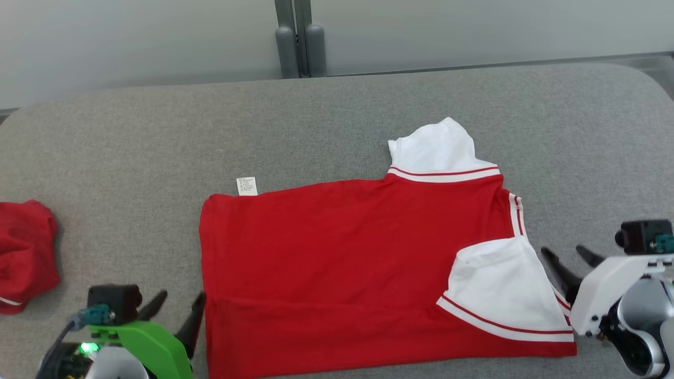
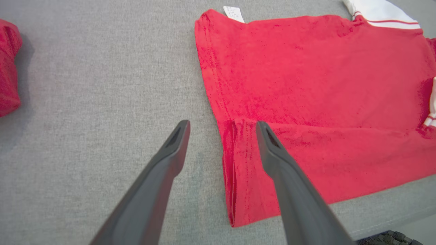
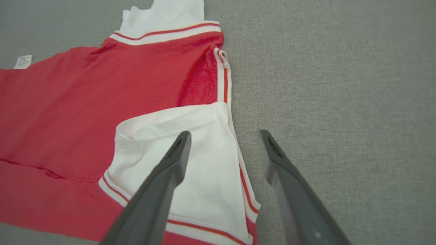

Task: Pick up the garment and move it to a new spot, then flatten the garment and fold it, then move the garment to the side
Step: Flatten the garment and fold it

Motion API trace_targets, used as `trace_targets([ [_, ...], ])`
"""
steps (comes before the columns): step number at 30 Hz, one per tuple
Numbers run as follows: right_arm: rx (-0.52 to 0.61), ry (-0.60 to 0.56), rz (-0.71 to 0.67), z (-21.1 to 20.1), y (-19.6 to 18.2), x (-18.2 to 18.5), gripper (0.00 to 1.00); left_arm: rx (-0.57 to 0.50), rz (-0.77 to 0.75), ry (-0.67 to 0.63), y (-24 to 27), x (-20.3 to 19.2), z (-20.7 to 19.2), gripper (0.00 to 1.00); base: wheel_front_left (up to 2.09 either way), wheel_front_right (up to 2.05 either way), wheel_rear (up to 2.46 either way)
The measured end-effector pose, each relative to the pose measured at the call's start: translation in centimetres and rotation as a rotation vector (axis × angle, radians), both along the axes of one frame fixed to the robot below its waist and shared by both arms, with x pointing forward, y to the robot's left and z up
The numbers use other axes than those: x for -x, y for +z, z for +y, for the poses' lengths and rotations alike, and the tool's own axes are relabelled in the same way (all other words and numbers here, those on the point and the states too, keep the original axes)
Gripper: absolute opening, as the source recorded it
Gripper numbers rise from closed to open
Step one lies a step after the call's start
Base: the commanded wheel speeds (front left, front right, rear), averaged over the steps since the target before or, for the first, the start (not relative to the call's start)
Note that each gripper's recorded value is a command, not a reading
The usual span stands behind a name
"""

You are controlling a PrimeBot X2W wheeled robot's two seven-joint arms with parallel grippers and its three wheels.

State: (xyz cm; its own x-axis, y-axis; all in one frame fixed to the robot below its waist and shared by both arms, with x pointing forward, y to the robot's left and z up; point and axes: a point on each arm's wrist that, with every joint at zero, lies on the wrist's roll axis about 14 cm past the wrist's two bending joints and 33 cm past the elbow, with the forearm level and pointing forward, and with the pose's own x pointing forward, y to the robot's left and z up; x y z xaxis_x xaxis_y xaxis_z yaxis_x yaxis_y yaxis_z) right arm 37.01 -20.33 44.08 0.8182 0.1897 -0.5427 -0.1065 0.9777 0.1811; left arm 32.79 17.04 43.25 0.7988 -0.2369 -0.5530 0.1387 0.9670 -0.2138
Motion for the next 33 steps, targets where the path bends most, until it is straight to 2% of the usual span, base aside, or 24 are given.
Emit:
trace_targets([
  [3,0.032,0.014,-0.126,0.1,2.4,-3.1,1.00,-0.018,-0.104,0.017,1.6,-3.0,0.8,1.00,0.00,0.00,0.00],
  [6,0.035,0.033,-0.199,0.7,3.8,-6.0,1.00,-0.026,-0.122,-0.002,1.7,-5.1,0.7,1.00,0.00,0.00,0.00],
  [12,0.044,0.085,-0.227,2.1,3.9,-11.6,1.00,-0.044,-0.084,-0.060,0.2,-8.8,0.1,1.00,0.00,0.00,0.00],
  [22,0.074,0.186,-0.135,4.4,0.5,-18.5,1.00,-0.086,-0.021,-0.106,-2.3,-13.1,0.8,1.00,0.00,0.00,0.00],
  [28,0.072,0.229,-0.028,6.1,-2.6,-21.1,1.00,-0.082,-0.001,-0.112,-3.8,-14.0,0.7,1.00,0.00,0.00,0.00],
  [33,0.068,0.261,0.008,7.7,-4.2,-22.7,1.00,-0.081,0.016,-0.103,-4.8,-14.1,1.0,1.00,0.00,0.00,0.00],
])
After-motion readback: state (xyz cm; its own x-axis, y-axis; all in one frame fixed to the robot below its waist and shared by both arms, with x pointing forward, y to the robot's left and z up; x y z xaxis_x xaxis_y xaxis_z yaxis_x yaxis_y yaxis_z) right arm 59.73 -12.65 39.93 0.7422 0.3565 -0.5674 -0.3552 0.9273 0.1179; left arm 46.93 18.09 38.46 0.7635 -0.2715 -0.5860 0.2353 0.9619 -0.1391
